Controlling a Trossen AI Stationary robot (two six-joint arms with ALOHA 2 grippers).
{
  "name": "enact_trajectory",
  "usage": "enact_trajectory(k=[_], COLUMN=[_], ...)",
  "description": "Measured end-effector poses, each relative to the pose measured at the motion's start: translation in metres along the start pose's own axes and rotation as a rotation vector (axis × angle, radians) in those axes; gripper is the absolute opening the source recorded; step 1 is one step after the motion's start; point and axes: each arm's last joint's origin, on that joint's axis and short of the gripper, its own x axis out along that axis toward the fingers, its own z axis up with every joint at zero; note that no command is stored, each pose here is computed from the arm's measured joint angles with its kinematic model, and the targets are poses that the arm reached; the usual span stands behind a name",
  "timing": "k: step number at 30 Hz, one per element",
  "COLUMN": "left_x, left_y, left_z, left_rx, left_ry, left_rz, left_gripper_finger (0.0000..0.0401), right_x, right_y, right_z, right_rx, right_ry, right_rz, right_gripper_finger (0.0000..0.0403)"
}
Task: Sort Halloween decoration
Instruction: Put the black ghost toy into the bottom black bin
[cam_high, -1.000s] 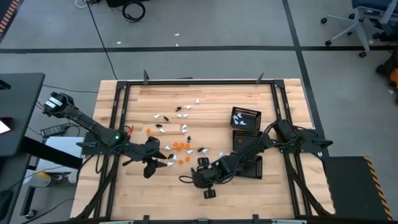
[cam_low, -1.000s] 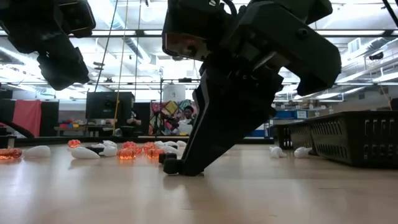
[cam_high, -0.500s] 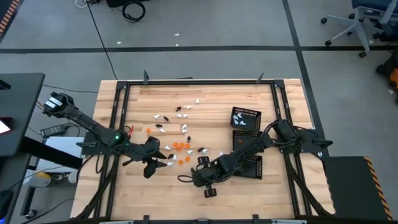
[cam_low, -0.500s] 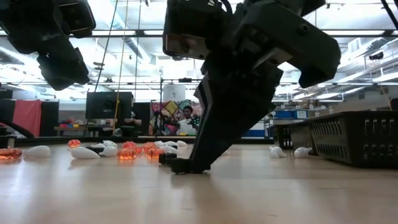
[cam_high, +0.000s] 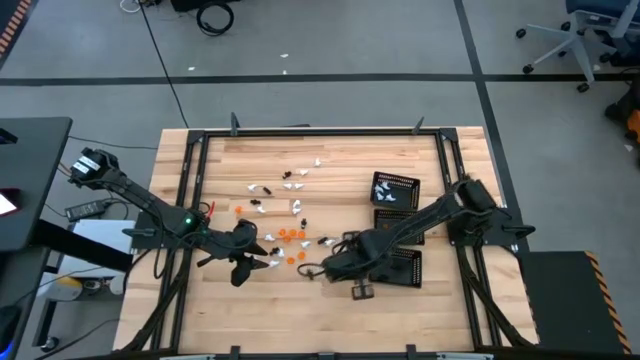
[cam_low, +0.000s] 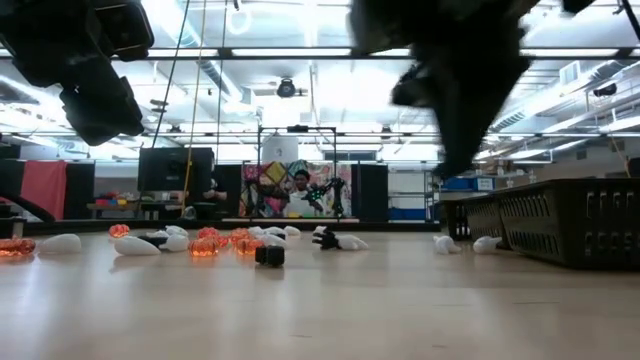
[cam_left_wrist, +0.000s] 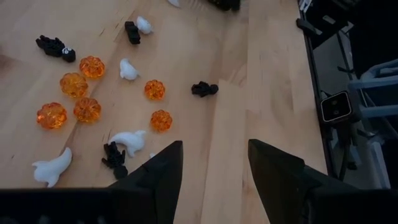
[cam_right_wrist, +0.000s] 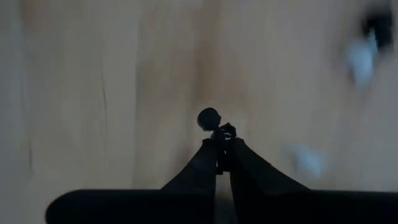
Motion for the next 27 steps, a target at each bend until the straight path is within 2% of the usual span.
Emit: enact_trajectory(k=[6,9,18,22,27], left_x=[0.000,0.000,0.000,0.000,0.000], left_y=[0.000,-0.001,0.000,0.001,0.005], left_z=[0.001,0.001,0.001,0.001,-0.002], left_rx=[-0.002,-0.002,-0.004,-0.023,-0.038], left_ry=[-0.005,-0.006,-0.007,-0.032,-0.020], left_rz=[-0.005,-0.005,-0.003,0.031,0.092], left_gripper_finger=[0.0192,0.0192,0.0192,0.0192,0.0192], right_x=[-0.040,-0.044,0.004,0.020,0.024], right_y=[-0.004,-0.004,-0.012,-0.012,-0.013], right_z=[-0.027,-0.040,-0.086,-0.090,-0.092], right_rx=[0.090,0.103,0.164,0.187,0.212], right_ry=[0.095,0.129,0.329,0.324,0.323], right_rz=[0.053,0.042,-0.001,0.072,0.071], right_gripper_finger=[0.0035,0.0036,0.0093,0.0121,0.0159])
